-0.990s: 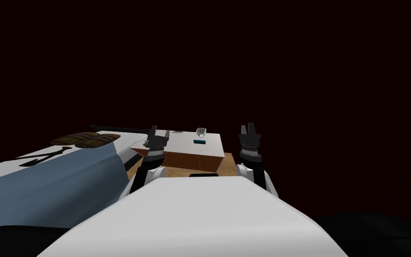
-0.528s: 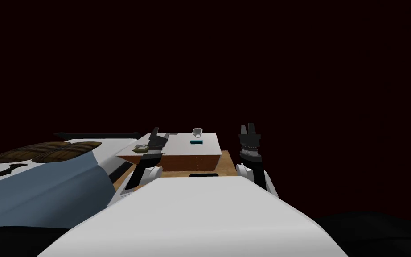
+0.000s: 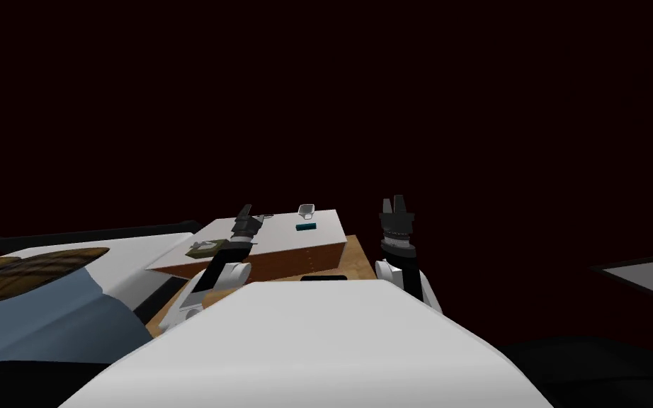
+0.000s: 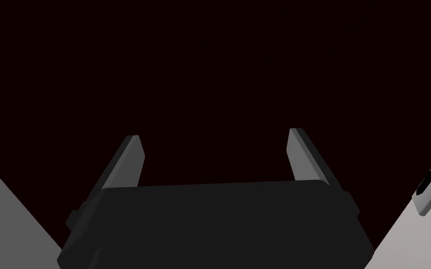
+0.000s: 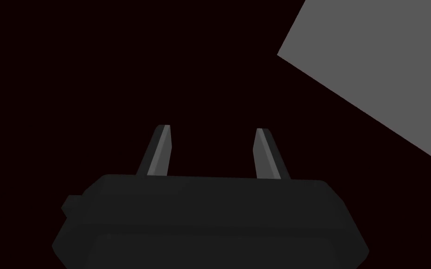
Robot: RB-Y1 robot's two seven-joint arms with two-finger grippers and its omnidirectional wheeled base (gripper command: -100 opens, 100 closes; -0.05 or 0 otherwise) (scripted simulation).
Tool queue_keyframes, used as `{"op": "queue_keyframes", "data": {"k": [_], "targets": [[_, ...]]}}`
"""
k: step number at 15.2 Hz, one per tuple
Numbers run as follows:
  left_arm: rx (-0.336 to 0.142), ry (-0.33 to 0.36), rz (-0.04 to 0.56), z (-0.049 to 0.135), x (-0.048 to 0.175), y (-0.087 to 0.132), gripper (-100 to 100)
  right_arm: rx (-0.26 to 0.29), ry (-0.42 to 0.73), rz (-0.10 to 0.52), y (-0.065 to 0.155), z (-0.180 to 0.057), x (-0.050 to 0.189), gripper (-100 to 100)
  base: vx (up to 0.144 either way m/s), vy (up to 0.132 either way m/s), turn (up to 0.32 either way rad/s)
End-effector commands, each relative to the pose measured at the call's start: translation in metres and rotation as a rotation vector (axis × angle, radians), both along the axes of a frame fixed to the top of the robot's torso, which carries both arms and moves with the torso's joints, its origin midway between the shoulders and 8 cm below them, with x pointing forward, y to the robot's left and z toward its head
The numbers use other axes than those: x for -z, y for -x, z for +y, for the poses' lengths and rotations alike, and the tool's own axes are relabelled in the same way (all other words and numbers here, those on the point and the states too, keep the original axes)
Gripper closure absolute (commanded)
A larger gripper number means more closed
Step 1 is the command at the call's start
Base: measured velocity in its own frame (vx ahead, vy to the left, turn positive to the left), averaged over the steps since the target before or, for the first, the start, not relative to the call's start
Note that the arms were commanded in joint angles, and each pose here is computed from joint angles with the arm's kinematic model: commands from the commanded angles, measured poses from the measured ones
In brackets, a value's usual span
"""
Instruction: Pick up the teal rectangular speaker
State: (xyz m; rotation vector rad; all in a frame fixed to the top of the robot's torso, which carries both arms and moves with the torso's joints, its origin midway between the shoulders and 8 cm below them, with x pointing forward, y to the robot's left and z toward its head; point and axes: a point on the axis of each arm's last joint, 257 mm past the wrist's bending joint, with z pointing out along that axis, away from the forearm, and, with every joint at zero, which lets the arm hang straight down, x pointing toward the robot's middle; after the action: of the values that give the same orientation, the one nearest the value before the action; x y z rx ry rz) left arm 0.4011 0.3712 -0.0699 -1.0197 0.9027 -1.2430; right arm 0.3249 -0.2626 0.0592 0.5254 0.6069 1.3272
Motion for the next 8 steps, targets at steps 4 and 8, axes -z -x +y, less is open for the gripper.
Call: {"op": "queue_keyframes", "data": {"k": [4, 8], "targets": [[-0.048, 0.015, 0.103, 0.024, 0.024, -0.005, -100, 0.000, 0.000, 0.000, 0.000, 0.000, 0.000, 0, -0.013, 0.029, -0.205], [-0.085, 0.029, 0.164, 0.044, 0.038, -0.007, -100, 0.000, 0.000, 0.000, 0.000, 0.000, 0.000, 0, -0.013, 0.025, -0.181]]}}
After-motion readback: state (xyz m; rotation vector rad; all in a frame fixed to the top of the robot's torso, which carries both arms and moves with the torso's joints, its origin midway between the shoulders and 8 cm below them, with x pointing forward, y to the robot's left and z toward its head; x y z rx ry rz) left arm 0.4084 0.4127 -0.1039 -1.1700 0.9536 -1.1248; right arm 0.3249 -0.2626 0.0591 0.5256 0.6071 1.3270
